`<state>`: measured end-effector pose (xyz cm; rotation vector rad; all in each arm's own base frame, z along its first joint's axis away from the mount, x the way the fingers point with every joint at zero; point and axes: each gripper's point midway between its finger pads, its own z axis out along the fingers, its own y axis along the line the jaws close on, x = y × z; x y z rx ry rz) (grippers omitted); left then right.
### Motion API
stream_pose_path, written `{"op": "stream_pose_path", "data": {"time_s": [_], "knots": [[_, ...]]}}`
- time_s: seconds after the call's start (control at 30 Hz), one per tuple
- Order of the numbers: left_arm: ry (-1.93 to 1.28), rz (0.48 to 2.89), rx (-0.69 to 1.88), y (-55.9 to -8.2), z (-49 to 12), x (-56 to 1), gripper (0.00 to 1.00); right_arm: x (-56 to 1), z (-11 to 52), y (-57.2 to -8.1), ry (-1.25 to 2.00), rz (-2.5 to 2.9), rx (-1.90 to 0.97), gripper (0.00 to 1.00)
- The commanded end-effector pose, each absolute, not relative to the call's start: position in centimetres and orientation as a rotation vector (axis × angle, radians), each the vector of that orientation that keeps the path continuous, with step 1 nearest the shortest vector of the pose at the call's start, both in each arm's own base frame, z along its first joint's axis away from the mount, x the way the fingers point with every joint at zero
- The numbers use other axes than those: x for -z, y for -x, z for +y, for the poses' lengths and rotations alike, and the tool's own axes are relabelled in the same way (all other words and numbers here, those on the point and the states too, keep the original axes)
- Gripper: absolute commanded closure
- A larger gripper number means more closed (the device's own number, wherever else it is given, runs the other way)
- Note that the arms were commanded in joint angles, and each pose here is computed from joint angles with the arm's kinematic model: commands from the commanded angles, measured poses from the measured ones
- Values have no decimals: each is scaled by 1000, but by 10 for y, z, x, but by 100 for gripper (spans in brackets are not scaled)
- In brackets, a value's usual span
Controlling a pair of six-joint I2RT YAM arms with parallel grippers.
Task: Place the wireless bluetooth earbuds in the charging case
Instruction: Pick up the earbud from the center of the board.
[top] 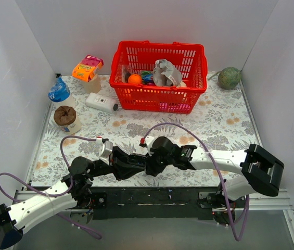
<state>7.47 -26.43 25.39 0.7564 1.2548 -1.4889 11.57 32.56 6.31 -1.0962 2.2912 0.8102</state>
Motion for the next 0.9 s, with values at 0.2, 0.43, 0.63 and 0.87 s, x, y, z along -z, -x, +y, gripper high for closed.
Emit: {"op": "stream_pose_path", "data": {"time_s": [0.2, 0.43, 0.63, 0.87], "knots": [[-754, 1234, 1489, -73, -263, -259, 100, -66, 347, -119, 1033, 2308, -859, 36], [-756, 1240, 1493, -73, -263, -258, 100, -64, 349, -118, 1042, 2303, -868, 37], [-758, 1235, 1493, -73, -263, -259, 100, -57, 348, -116, 1062, 2326, -863, 37], [-758, 1235, 1493, -73, -263, -258, 100, -41, 338, -115, 1057, 2375, -811, 39]]}}
